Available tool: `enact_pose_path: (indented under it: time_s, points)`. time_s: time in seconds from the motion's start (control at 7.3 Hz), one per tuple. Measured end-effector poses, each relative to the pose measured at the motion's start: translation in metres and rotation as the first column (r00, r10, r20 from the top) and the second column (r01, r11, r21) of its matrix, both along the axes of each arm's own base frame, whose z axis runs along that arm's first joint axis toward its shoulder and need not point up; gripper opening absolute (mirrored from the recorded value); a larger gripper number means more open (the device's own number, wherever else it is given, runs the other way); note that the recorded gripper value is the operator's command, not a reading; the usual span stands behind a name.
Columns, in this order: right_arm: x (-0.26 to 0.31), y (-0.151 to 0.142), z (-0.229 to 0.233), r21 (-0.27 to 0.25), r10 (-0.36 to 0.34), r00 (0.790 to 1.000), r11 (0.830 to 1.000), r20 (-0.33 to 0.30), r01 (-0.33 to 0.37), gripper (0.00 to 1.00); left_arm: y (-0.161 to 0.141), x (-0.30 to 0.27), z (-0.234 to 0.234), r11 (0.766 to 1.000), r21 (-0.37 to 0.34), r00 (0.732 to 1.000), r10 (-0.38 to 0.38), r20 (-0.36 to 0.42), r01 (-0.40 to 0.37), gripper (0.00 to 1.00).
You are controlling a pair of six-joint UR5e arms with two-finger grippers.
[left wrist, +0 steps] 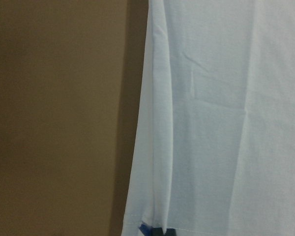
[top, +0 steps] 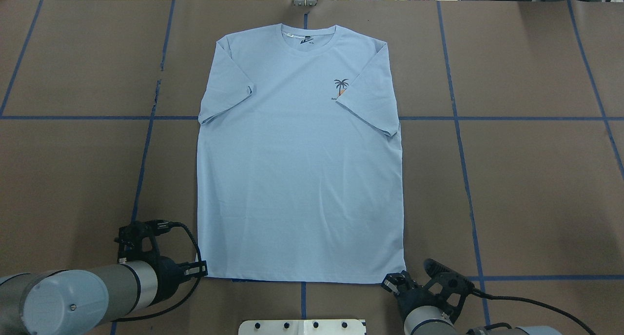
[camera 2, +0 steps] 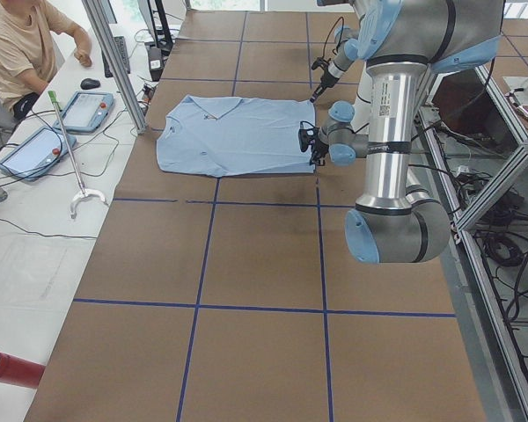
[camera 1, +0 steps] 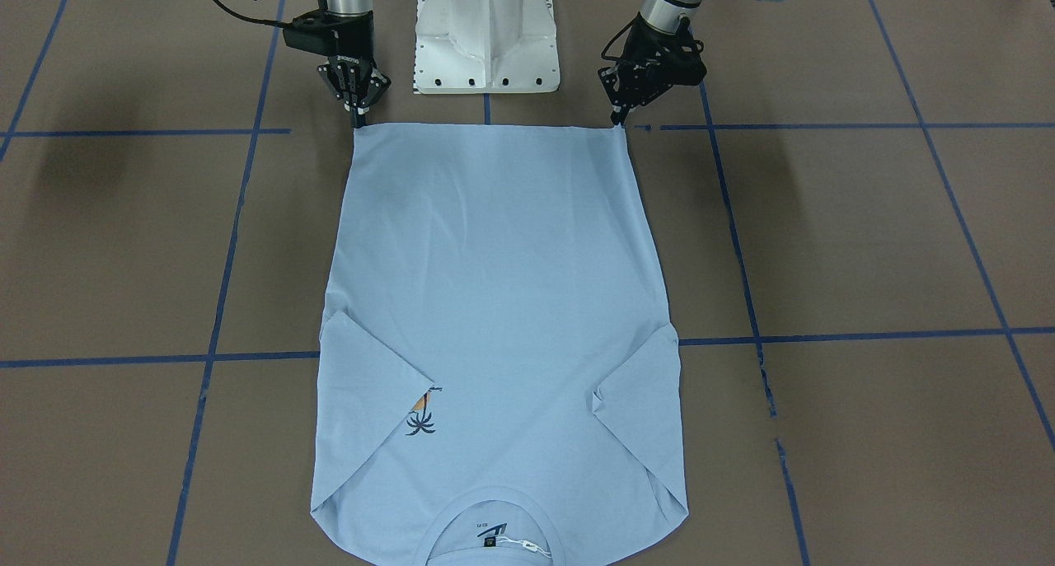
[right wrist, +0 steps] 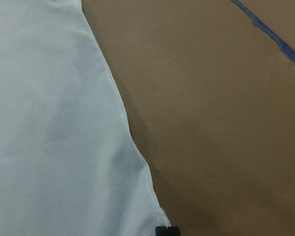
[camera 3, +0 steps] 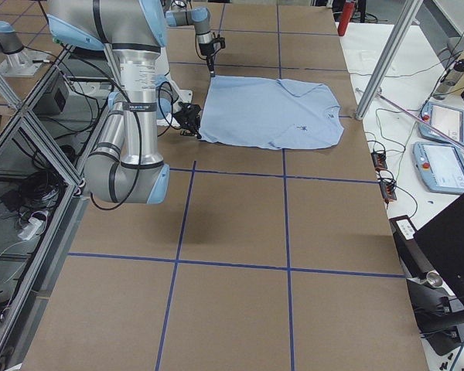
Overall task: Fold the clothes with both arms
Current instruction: 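Lift the hem with both grippers and fold it onto the collar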
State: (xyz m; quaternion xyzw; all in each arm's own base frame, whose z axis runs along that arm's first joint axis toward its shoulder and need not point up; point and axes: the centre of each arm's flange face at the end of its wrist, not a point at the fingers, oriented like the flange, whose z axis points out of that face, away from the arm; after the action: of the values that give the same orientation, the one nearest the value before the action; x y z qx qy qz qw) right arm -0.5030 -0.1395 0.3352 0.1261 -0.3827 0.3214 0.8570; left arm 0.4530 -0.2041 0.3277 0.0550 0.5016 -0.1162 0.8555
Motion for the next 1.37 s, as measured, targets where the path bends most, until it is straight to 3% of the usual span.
enact_pose_path:
  time_s: [0.27,0.55,0.82,1.1,1.37]
  points:
    - [0.054,0.002,-0.057,0.01,-0.041,0.998,0.999,0.037,0.04,0.0,0.012,-0.055,-0.068,0.999,-0.013,0.999,0.033,-0.027,-0.033,0.0]
    - [0.127,0.013,-0.117,-0.002,-0.106,0.992,0.994,0.066,0.106,0.0,0.028,-0.138,-0.131,0.992,-0.054,0.992,0.11,-0.054,-0.113,0.0]
    - [0.154,-0.01,-0.147,-0.015,-0.125,0.989,0.992,0.078,0.126,0.0,0.018,-0.172,-0.15,0.991,-0.033,0.99,0.124,-0.061,-0.127,0.0]
    - [0.16,-0.064,-0.161,-0.009,-0.103,0.994,0.995,0.048,0.103,0.0,-0.033,-0.172,-0.156,0.992,0.095,0.997,0.08,-0.007,-0.079,0.0]
    - [0.156,-0.142,-0.166,-0.018,-0.046,0.999,0.999,-0.02,0.046,0.0,-0.113,-0.17,-0.15,0.981,0.193,0.995,0.005,0.095,-0.024,0.0]
